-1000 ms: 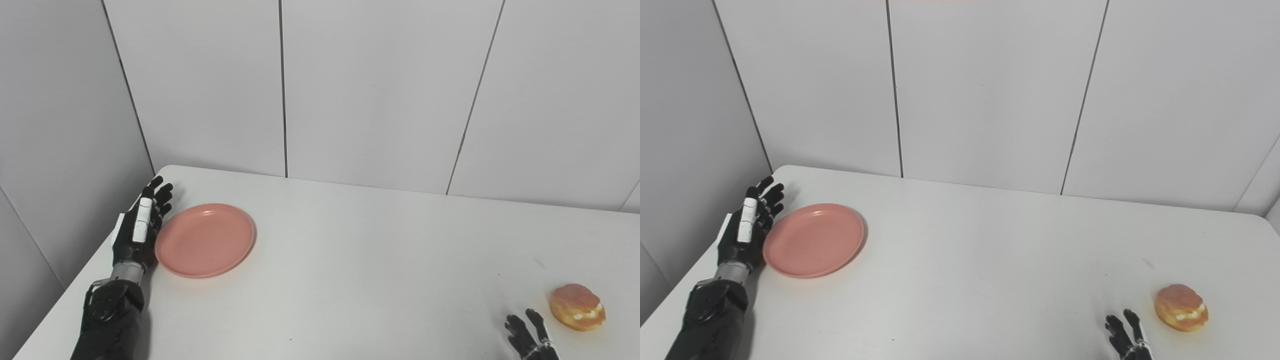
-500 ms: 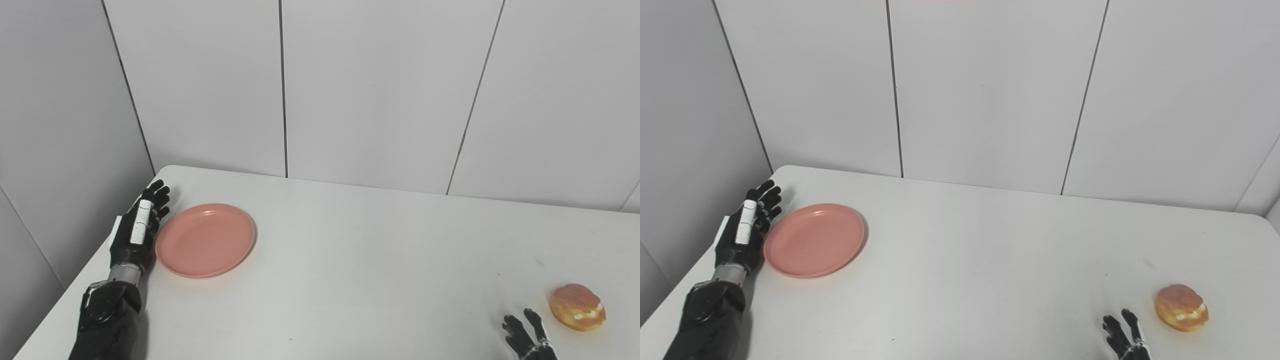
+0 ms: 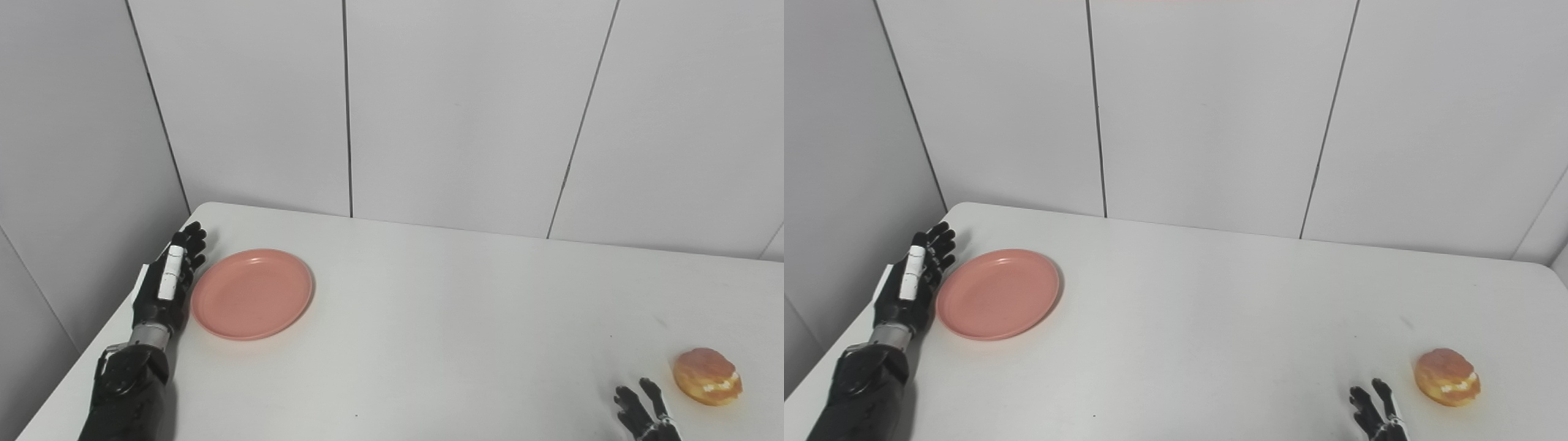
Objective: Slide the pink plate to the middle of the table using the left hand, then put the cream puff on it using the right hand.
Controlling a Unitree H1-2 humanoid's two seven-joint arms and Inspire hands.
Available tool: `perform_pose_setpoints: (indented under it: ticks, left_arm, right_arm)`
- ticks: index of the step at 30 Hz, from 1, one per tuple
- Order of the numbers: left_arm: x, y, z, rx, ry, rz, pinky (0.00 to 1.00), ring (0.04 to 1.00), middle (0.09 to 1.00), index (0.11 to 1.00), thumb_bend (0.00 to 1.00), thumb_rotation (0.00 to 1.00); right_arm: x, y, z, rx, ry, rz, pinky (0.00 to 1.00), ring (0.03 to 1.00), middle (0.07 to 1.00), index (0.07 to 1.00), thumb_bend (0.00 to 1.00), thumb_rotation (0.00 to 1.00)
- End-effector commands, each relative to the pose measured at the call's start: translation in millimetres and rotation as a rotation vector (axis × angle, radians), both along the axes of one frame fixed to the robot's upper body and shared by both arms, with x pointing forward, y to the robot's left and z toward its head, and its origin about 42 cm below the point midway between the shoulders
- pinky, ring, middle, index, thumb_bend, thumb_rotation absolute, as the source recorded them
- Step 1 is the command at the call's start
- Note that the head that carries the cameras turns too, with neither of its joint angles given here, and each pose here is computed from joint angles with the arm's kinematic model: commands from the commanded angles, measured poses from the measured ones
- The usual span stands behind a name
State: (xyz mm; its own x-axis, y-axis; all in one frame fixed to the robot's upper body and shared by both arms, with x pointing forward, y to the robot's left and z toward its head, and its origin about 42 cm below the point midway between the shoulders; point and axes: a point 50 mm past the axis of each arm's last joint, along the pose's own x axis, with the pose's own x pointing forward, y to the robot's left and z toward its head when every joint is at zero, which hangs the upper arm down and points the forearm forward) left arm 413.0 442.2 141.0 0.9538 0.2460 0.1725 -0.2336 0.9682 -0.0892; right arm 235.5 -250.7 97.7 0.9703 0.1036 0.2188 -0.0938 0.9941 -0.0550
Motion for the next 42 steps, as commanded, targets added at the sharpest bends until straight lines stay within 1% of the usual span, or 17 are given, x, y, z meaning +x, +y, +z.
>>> perform_pose_setpoints:
  ticks: [1, 3, 7, 8, 10, 14, 16, 18, 20, 23, 27, 31, 34, 39, 42]
  left_arm:
    - [0, 4, 4, 0.027, -0.018, -0.021, 0.89, 0.92, 0.894, 0.807, 0.91, 0.85]
    - [0, -1, -1, 0.021, -0.007, -0.03, 0.86, 0.904, 0.877, 0.786, 0.9, 0.83]
    - [1, -14, -6, 0.017, 0.014, -0.037, 0.88, 0.894, 0.858, 0.773, 0.9, 0.83]
    - [1, -18, -7, 0.014, 0.016, -0.045, 0.87, 0.888, 0.853, 0.769, 0.91, 0.82]
    - [1, -25, -7, 0.016, 0.022, -0.061, 0.82, 0.875, 0.846, 0.768, 0.94, 0.8]
    - [2, -36, -9, 0.034, 0.048, -0.094, 0.79, 0.882, 0.844, 0.775, 0.96, 0.82]
    - [3, -40, -10, 0.06, 0.064, -0.119, 0.81, 0.898, 0.854, 0.781, 0.95, 0.85]
    - [3, -43, -10, 0.065, 0.074, -0.131, 0.82, 0.902, 0.856, 0.782, 0.94, 0.87]
    - [3, -47, -11, 0.06, 0.087, -0.145, 0.84, 0.905, 0.859, 0.78, 0.93, 0.86]
    - [2, -54, -12, 0.053, 0.098, -0.156, 0.85, 0.911, 0.87, 0.788, 0.95, 0.86]
    - [4, -64, -11, 0.033, 0.101, -0.166, 0.86, 0.915, 0.876, 0.786, 0.95, 0.85]
    - [9, -77, -9, 0.03, 0.093, -0.174, 0.84, 0.899, 0.856, 0.78, 0.99, 0.83]
    - [13, -88, -8, 0.028, 0.086, -0.186, 0.8, 0.883, 0.84, 0.771, 0.97, 0.84]
    - [19, -104, -8, 0.013, 0.084, -0.2, 0.78, 0.872, 0.832, 0.77, 0.97, 0.86]
    - [21, -114, -10, -0.014, 0.093, -0.203, 0.81, 0.878, 0.834, 0.771, 0.94, 0.87]
  right_arm:
    - [-9, -1, -26, -0.018, 0.177, -0.01, 0.94, 0.921, 0.89, 0.961, 0.8, 1.0]
    - [-10, -1, -25, -0.026, 0.172, -0.008, 0.93, 0.916, 0.889, 0.962, 0.79, 1.0]
    - [-10, -1, -24, -0.021, 0.172, -0.006, 0.94, 0.915, 0.891, 0.961, 0.79, 1.0]
    - [-11, -1, -24, -0.019, 0.171, -0.005, 0.94, 0.918, 0.895, 0.962, 0.78, 1.0]
    - [-11, 0, -24, -0.018, 0.172, -0.005, 0.94, 0.918, 0.895, 0.963, 0.78, 1.0]
    - [-11, 2, -23, -0.022, 0.175, -0.009, 0.93, 0.911, 0.888, 0.958, 0.8, 1.0]
    - [-10, 3, -24, -0.026, 0.173, -0.006, 0.93, 0.913, 0.889, 0.961, 0.8, 1.0]
    - [-10, 3, -24, -0.026, 0.172, -0.004, 0.93, 0.914, 0.89, 0.963, 0.8, 1.0]
    - [-9, 4, -23, -0.026, 0.171, -0.003, 0.93, 0.912, 0.887, 0.96, 0.79, 1.0]
    - [-10, 5, -22, -0.029, 0.17, -0.002, 0.92, 0.908, 0.887, 0.956, 0.78, 1.0]
    - [-10, 6, -22, -0.033, 0.169, 0.0, 0.92, 0.905, 0.886, 0.957, 0.79, 1.0]
    - [-10, 8, -21, -0.032, 0.169, 0.001, 0.92, 0.908, 0.889, 0.957, 0.79, 1.0]
    - [-11, 9, -20, -0.029, 0.17, 0.003, 0.93, 0.914, 0.891, 0.96, 0.79, 1.0]
    - [-11, 12, -20, -0.035, 0.169, 0.006, 0.9, 0.904, 0.884, 0.955, 0.81, 1.0]
    - [-11, 13, -19, -0.036, 0.167, 0.007, 0.89, 0.897, 0.88, 0.952, 0.81, 1.0]
